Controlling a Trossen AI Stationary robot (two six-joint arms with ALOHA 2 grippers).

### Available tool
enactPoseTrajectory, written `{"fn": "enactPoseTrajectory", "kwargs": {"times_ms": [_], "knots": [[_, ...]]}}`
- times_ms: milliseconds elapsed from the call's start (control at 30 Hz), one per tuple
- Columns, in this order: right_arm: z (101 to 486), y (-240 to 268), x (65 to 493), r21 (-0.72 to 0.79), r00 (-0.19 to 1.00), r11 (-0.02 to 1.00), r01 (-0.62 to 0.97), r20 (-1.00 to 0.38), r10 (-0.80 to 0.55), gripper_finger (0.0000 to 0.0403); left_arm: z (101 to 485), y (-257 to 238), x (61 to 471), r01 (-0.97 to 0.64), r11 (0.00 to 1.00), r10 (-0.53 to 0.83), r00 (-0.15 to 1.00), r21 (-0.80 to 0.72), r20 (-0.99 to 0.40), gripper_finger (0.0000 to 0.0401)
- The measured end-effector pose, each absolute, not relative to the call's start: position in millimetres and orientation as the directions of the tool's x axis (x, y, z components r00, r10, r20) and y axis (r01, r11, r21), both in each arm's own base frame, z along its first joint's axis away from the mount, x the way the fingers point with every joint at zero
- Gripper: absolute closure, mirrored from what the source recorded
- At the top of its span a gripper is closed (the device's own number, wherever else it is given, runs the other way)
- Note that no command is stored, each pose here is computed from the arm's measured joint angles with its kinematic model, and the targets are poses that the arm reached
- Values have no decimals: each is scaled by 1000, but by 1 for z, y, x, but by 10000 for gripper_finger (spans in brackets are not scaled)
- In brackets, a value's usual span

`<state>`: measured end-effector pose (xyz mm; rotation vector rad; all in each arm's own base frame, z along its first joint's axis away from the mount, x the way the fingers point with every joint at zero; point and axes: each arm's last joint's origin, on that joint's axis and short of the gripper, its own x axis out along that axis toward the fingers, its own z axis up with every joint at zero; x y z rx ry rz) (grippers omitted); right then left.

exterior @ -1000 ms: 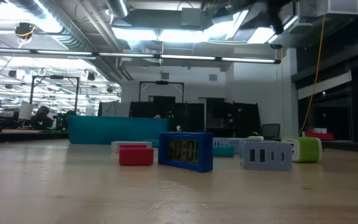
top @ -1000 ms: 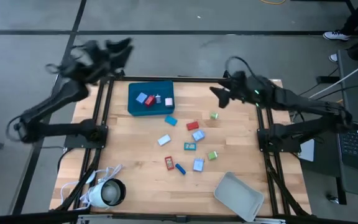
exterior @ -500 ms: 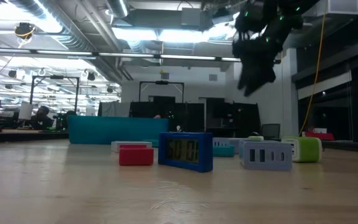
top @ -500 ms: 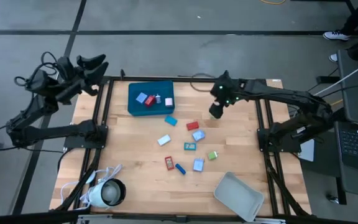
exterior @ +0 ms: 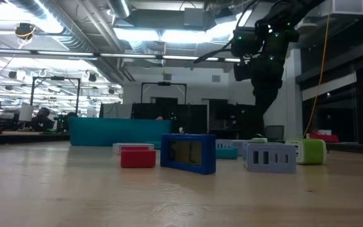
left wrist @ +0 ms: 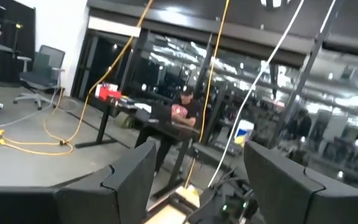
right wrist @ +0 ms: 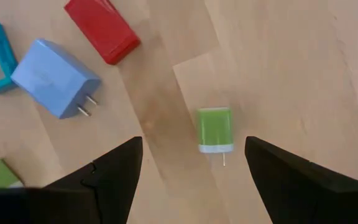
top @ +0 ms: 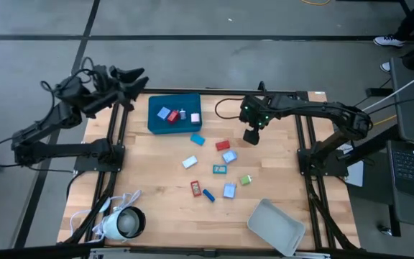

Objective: Pick & Place Office items
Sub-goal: Put the top green charger adapter into the blue bin

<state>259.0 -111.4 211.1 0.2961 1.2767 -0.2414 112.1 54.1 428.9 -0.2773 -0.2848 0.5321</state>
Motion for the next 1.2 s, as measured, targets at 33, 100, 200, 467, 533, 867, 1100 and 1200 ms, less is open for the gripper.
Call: {"fn": "enactPoseTrajectory", "kwargs": {"times_ms": [33,100,200,467,533,867,1100,1200], "knots": [[210,-113,259,83,273,935,344,-962,-15,115,428,55,115,-461,827,531,827,-321,182,162],[206,-116,260,84,259,930,358,-966,-12,115,426,57,119,-472,829,533,830,-300,166,162],[196,-122,261,87,224,923,375,-975,1,115,425,59,123,-479,830,533,832,-285,155,162],[173,-132,266,91,164,913,398,-986,27,115,428,55,115,-474,834,532,827,-283,182,162],[169,-133,268,103,171,912,398,-985,36,115,429,54,111,-472,835,532,825,-283,192,162],[152,-138,276,117,173,908,402,-984,50,115,429,51,105,-481,830,540,820,-281,191,162],[145,-139,278,120,160,896,428,-986,56,115,426,52,106,-489,825,543,825,-284,157,162],[145,-141,278,119,173,890,440,-984,45,120,426,52,106,-488,825,543,825,-285,157,162]]}}
